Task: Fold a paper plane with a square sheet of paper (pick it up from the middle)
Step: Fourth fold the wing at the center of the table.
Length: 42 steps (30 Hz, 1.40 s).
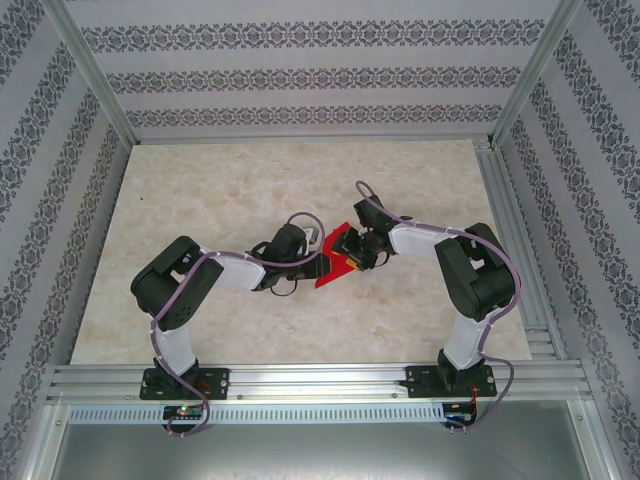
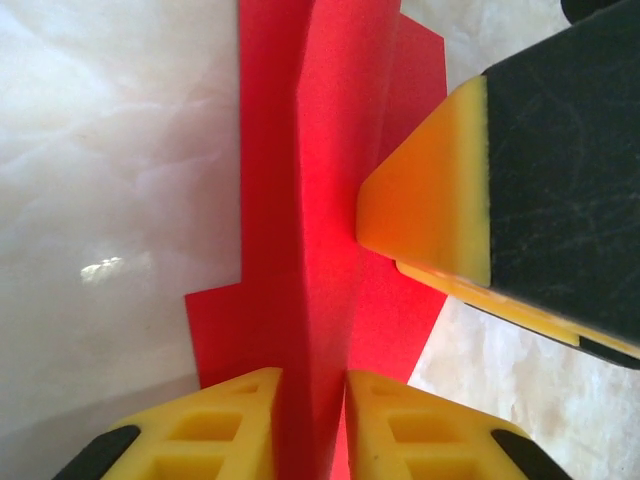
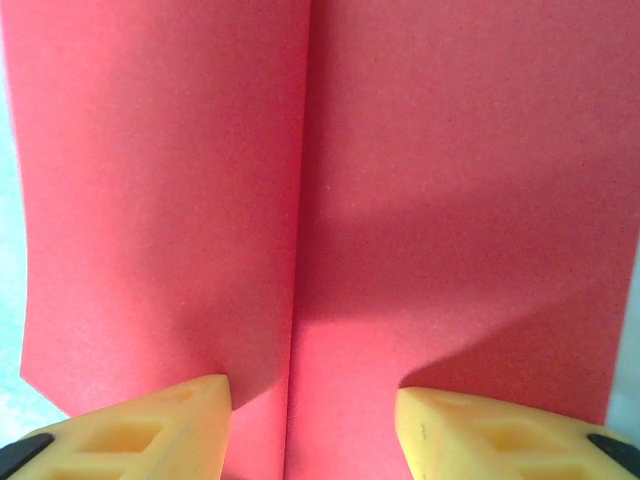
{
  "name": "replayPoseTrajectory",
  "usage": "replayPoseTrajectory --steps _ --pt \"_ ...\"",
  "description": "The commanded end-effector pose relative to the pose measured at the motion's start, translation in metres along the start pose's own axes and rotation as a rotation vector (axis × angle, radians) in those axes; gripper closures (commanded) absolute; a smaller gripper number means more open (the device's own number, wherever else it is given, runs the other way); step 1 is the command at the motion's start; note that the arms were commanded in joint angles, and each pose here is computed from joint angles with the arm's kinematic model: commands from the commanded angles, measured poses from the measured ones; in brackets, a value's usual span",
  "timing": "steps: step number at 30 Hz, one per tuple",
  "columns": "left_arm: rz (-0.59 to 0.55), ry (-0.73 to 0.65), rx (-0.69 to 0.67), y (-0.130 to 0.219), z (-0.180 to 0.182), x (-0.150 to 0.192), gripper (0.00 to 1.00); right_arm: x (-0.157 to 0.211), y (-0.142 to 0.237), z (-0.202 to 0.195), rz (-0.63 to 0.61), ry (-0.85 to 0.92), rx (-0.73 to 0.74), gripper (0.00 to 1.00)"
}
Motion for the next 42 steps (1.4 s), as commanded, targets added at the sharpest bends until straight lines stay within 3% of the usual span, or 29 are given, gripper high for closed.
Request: replayPoseTrajectory --steps 1,10,17,25,37,42 --pt "-0.008 -0.01 0.036 -0.005 -0.004 -0.009 0.78 0.0 -0.032 -0.107 -0.054 -0.094 0.395 0.48" --pt "-0.005 -0.02 0.057 -0.007 -0.005 -0.011 0.9 -0.003 -0.025 -0.092 -0.053 -0.046 0.351 0.48" --pt "0.003 -0.004 0.081 -0.009 -0.003 -0.009 0.97 -0.007 -0.009 -0.06 -0.043 0.054 0.203 0.47" --pt "0.036 0.009 0.101 -0.013 -0.004 -0.006 0.97 -0.007 0.027 -0.019 -0.051 0.204 -0.009 0.47" --pt "0.076 0.002 0.131 -0.02 -0.007 -0.004 0.97 0.004 0.04 0.008 -0.012 0.329 -0.142 0.48" --pt "0.074 -0.018 0.166 -0.02 -0.015 -0.006 0.96 0.003 0.029 0.003 0.01 0.31 -0.126 0.48"
Point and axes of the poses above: each hand's point on the last joint's axis, 136 mm out from that joint toward the fingers, its own y axis back along the fingers, its own z axis along the line the jaws close on, x = y × z, the point moved 4 cm from there along y, back along the fingers, and after that the axes turned 11 degrees about -y, right-handed, at the moved point
